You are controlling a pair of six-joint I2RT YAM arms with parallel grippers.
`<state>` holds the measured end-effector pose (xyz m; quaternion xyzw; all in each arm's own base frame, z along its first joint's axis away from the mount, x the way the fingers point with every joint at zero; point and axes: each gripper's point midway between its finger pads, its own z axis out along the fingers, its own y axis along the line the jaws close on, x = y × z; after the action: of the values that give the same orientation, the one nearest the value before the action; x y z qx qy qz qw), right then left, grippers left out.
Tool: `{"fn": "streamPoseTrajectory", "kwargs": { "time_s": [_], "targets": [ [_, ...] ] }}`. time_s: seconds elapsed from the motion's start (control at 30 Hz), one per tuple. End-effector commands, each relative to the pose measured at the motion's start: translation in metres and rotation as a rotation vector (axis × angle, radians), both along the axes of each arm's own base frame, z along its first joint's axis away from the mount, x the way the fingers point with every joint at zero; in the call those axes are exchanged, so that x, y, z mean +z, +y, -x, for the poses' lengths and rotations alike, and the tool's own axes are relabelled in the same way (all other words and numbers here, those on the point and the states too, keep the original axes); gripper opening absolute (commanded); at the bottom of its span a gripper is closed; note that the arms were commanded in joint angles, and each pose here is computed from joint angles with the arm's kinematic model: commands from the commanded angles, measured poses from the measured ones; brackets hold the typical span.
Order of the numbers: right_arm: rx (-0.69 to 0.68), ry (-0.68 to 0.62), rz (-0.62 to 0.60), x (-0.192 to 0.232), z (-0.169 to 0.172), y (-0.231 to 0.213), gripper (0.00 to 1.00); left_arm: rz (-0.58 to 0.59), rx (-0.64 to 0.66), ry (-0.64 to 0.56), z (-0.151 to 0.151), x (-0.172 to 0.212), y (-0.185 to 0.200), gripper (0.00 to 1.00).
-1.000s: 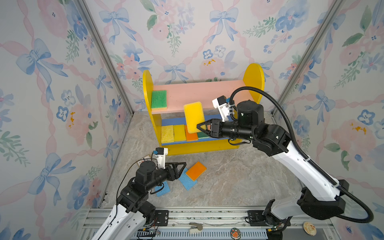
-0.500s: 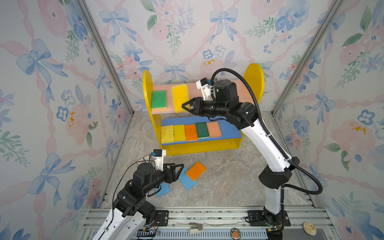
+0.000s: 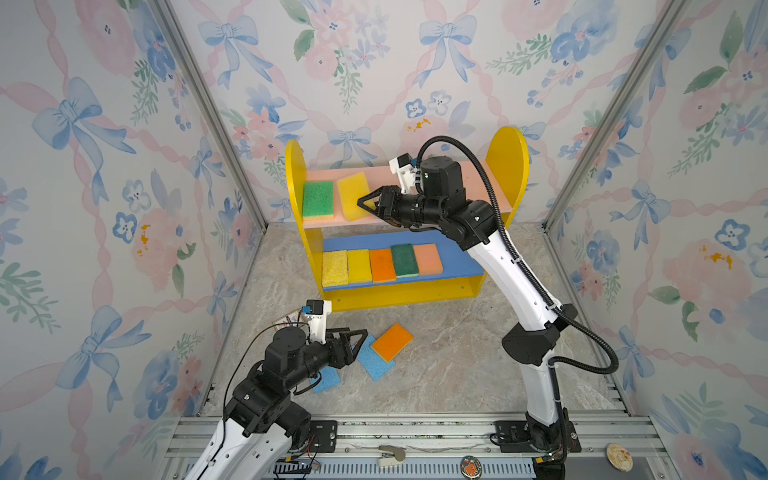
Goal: Place and organize the cleaning sponges onto the shelf
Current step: 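Set the yellow sponge on the pink shelf beside the green sponge and release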
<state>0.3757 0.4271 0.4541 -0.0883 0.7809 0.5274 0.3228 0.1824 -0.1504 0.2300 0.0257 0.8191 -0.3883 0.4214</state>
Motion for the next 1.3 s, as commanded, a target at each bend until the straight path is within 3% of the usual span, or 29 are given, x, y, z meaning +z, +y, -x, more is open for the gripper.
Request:
{"fn": "streamPoseTrajectory", "kwargs": {
  "time_s": [0.0, 0.2, 0.73, 1.0, 1.27],
  "targets": [
    [-0.031, -0.004, 0.052, -0.017, -0.011, 0.001, 0.57, -0.013, -0.020, -0.006, 0.003, -0.002, 0.000, 0.70],
    [-0.069, -0.052, 0.202, -0.044, -0.010, -0.001, 0.67, -0.008, -0.021, -0.007, 0.005, -0.002, 0.000, 0.71],
    [-0.110, -0.169, 0.388, -0.052, -0.001, -0.020, 0.78, 0.002, -0.022, -0.006, 0.006, 0.001, 0.000, 0.71],
    [-0.026, -0.184, 0.262, -0.038, 0.009, 0.010, 0.67, 0.004, -0.027, -0.008, 0.007, 0.000, 0.000, 0.71],
    [-0.041, -0.163, 0.218, -0.041, -0.002, 0.019, 0.56, -0.006, -0.030, -0.016, 0.011, 0.003, 0.002, 0.72]
  ]
}}
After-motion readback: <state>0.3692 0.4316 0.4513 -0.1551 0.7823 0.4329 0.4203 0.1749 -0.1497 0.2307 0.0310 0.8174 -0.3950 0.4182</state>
